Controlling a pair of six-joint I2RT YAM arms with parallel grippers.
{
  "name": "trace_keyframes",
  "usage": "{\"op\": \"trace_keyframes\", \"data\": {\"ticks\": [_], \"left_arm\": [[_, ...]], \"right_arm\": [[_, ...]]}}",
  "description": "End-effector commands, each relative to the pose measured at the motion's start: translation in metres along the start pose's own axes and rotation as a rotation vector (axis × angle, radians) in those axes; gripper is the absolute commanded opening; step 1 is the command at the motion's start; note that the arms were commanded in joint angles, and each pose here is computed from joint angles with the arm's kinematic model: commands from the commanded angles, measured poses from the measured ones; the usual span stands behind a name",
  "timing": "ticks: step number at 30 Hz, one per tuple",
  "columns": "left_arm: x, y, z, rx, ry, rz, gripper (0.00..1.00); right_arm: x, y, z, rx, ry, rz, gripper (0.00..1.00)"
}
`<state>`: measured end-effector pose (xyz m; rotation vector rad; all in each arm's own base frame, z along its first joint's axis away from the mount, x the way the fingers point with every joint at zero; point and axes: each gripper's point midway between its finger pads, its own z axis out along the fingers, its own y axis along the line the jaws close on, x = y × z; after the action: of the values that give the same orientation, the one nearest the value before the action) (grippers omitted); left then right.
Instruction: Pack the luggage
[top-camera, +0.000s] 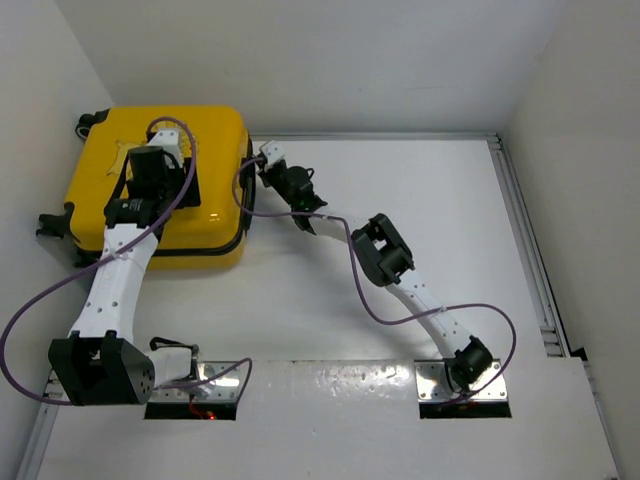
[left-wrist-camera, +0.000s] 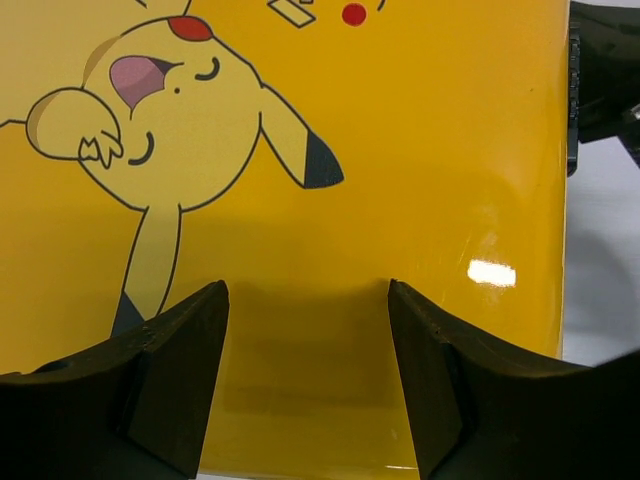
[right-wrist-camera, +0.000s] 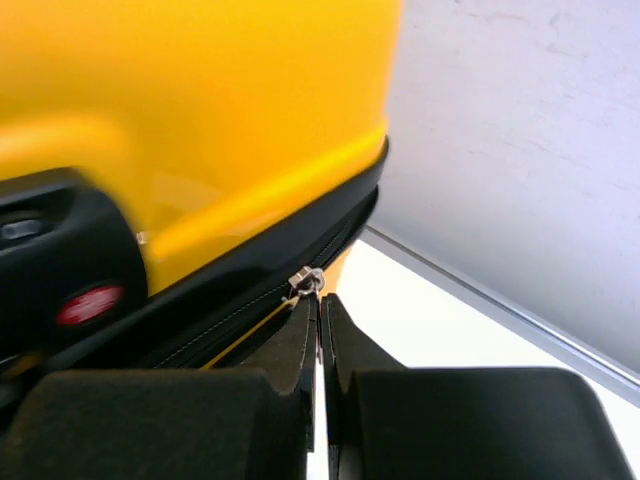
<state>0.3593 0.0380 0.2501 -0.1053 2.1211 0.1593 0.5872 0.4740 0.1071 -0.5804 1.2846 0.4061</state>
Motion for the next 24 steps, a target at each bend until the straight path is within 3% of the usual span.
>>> {"op": "trace_keyframes", "data": {"ticks": [1,5,6,7,9,10,11,13,18,19,21,23,24], "left_arm": [[0.037,0.001,-0.002,-0.001,0.116,0.046,0.7],[0.032,-0.003,-0.004,0.027,0.093,0.06,0.75],[0.027,-0.005,-0.006,0.044,0.069,0.067,0.85],[0.021,-0.011,-0.008,0.08,0.043,0.082,0.9],[0.002,-0.02,-0.016,0.126,-0.032,0.105,1.0],[-0.007,-0.028,-0.021,0.152,-0.056,0.124,1.0],[-0.017,-0.034,-0.027,0.177,-0.093,0.143,1.0],[-0.035,-0.051,-0.035,0.22,-0.136,0.165,1.0],[-0.04,-0.11,-0.044,0.31,-0.131,0.262,1.0],[-0.037,-0.121,-0.044,0.322,-0.124,0.28,1.0],[-0.018,-0.149,-0.037,0.335,-0.076,0.348,1.0],[-0.008,-0.174,-0.034,0.354,-0.018,0.365,1.0],[0.011,-0.188,-0.015,0.355,0.07,0.389,1.0]], "right_arm": [[-0.029,-0.061,0.01,0.205,-0.043,0.011,0.0],[-0.011,-0.07,0.008,0.246,-0.016,0.015,0.01],[-0.008,-0.075,0.006,0.257,-0.018,0.016,0.05],[-0.006,-0.078,-0.002,0.269,-0.018,0.007,0.17],[-0.023,-0.08,-0.01,0.263,-0.064,0.008,0.26],[-0.024,-0.082,-0.02,0.251,-0.05,0.009,0.33],[-0.065,-0.092,-0.022,0.26,-0.139,0.029,0.36],[-0.05,-0.095,-0.047,0.237,-0.075,0.025,0.4],[-0.075,-0.128,-0.102,0.248,-0.034,0.011,0.43],[-0.103,-0.149,-0.11,0.28,-0.054,0.062,0.43],[-0.06,-0.176,-0.143,0.312,0.107,0.086,0.44],[-0.057,-0.196,-0.164,0.31,0.202,0.174,0.42],[-0.04,-0.207,-0.184,0.319,0.32,0.207,0.42]]}}
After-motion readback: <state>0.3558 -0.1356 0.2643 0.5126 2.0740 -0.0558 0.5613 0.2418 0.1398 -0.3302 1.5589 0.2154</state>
